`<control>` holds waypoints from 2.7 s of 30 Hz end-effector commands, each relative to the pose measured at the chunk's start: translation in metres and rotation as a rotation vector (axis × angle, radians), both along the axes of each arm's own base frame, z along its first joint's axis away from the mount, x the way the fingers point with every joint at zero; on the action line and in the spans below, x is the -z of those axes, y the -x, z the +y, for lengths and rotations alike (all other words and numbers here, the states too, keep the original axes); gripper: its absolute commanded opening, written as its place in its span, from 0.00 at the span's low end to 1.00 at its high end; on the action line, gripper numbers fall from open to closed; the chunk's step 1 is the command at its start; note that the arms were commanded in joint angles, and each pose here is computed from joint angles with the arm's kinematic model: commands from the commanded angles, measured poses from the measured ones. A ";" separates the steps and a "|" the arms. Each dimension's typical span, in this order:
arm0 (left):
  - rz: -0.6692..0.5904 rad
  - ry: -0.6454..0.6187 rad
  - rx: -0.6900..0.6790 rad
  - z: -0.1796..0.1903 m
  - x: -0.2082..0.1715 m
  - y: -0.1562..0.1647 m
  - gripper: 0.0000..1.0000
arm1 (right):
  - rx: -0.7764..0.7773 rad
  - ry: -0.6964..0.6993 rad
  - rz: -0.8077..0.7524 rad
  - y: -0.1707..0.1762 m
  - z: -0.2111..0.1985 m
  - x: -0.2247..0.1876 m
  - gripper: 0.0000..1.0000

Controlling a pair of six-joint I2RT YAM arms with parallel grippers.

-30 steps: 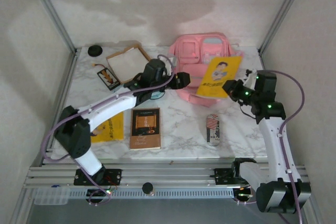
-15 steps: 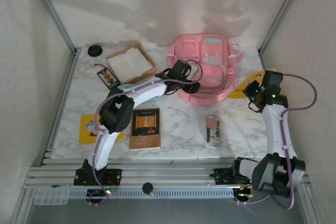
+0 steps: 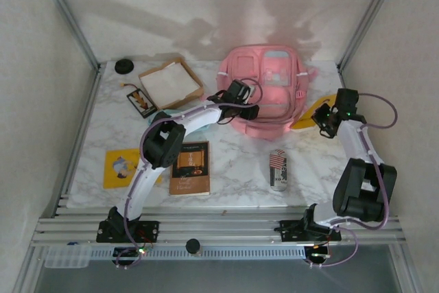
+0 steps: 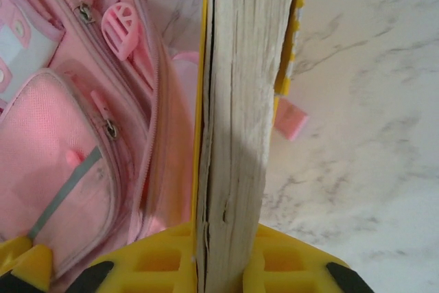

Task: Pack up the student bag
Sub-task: Move the student bag to the top-center of the table, then open the student bag at the top-center of the table.

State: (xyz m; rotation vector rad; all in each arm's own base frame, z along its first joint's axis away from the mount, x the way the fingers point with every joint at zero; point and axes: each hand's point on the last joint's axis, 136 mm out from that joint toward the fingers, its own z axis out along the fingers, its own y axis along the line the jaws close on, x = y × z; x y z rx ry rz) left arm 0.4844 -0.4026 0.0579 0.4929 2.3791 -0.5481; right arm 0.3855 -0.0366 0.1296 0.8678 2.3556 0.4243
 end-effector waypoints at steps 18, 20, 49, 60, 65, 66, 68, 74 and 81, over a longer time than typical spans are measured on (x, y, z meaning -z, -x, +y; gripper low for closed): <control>-0.118 -0.204 0.033 0.038 -0.046 0.056 0.71 | -0.143 0.111 -0.090 -0.023 0.033 -0.040 0.00; -0.137 -0.262 0.125 0.032 -0.041 0.059 0.71 | -0.135 0.118 -0.096 -0.017 0.032 -0.049 0.00; -0.245 -0.645 0.348 0.030 -0.011 0.035 0.31 | -0.225 -0.014 -0.181 0.020 0.062 -0.097 0.00; -0.502 -0.512 0.150 0.031 -0.160 0.010 0.00 | -0.264 -0.052 -0.201 0.045 0.072 -0.113 0.00; -0.624 -0.469 -0.026 0.048 -0.234 0.000 0.00 | -0.337 -0.129 -0.212 0.052 0.090 -0.117 0.00; -0.636 -0.467 -0.049 0.051 -0.242 -0.002 0.00 | -0.361 -0.155 -0.217 0.053 0.097 -0.116 0.00; -0.658 -0.457 -0.058 0.053 -0.256 -0.002 0.00 | -0.423 -0.202 -0.223 0.052 0.116 -0.118 0.00; -0.665 -0.451 -0.053 0.054 -0.262 0.000 0.00 | -0.413 -0.130 -0.218 0.049 0.117 -0.129 0.00; -0.681 -0.424 -0.113 0.060 -0.275 -0.004 0.00 | -0.439 -0.079 -0.278 0.070 0.114 -0.168 0.00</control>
